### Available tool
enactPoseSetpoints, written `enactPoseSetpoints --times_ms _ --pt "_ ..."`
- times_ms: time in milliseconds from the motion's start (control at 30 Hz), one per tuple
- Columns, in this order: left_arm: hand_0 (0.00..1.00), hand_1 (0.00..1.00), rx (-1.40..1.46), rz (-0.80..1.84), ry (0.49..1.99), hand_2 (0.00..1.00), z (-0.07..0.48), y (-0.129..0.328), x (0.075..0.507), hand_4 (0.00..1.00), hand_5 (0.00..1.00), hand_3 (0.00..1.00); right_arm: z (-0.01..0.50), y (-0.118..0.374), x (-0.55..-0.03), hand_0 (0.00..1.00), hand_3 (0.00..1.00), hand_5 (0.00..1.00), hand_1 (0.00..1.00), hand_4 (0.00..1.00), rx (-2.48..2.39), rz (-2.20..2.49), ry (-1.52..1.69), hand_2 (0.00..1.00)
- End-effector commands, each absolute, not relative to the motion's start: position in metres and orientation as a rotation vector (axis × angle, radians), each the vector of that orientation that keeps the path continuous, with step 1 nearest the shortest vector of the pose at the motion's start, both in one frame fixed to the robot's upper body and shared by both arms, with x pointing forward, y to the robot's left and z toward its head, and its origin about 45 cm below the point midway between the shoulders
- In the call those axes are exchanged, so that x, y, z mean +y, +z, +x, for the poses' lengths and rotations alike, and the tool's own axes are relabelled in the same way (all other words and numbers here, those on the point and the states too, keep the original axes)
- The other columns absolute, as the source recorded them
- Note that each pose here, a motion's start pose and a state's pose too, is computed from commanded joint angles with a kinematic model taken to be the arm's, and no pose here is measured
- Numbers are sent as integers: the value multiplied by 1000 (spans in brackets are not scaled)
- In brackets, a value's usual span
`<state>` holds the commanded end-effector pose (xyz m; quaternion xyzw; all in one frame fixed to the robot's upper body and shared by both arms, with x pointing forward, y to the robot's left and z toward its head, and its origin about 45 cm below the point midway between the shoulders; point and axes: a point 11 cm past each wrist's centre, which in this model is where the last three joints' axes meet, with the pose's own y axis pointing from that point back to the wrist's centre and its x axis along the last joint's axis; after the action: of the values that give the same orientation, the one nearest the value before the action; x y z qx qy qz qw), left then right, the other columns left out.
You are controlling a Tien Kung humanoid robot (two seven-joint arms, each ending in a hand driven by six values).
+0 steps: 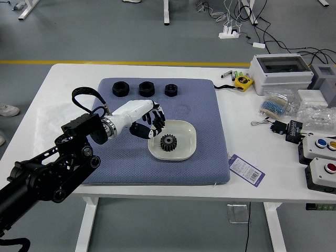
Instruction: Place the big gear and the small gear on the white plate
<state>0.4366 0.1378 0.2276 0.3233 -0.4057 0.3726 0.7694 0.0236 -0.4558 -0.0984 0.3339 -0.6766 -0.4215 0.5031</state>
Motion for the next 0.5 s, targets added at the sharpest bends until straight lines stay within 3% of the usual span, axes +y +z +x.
enactPoseSetpoints --times_ms 267,300,467,500 --pt "464 490 -881 649 761 520 439 224 98 555 18 554 35 -96 -458 686 606 730 662 816 -1645 819 -1003 744" --pt "503 539 -879 649 757 572 439 223 96 609 45 583 36 -96 -458 685 606 730 662 816 -1646 820 -1001 744" --pt "503 539 -814 661 770 572 446 212 94 609 45 583 45 -94 -460 685 606 730 662 816 -1651 831 -986 744" --pt "599 698 -806 667 780 726 449 211 96 708 86 600 47 -94 -460 685 606 730 662 816 -1654 833 -984 744"
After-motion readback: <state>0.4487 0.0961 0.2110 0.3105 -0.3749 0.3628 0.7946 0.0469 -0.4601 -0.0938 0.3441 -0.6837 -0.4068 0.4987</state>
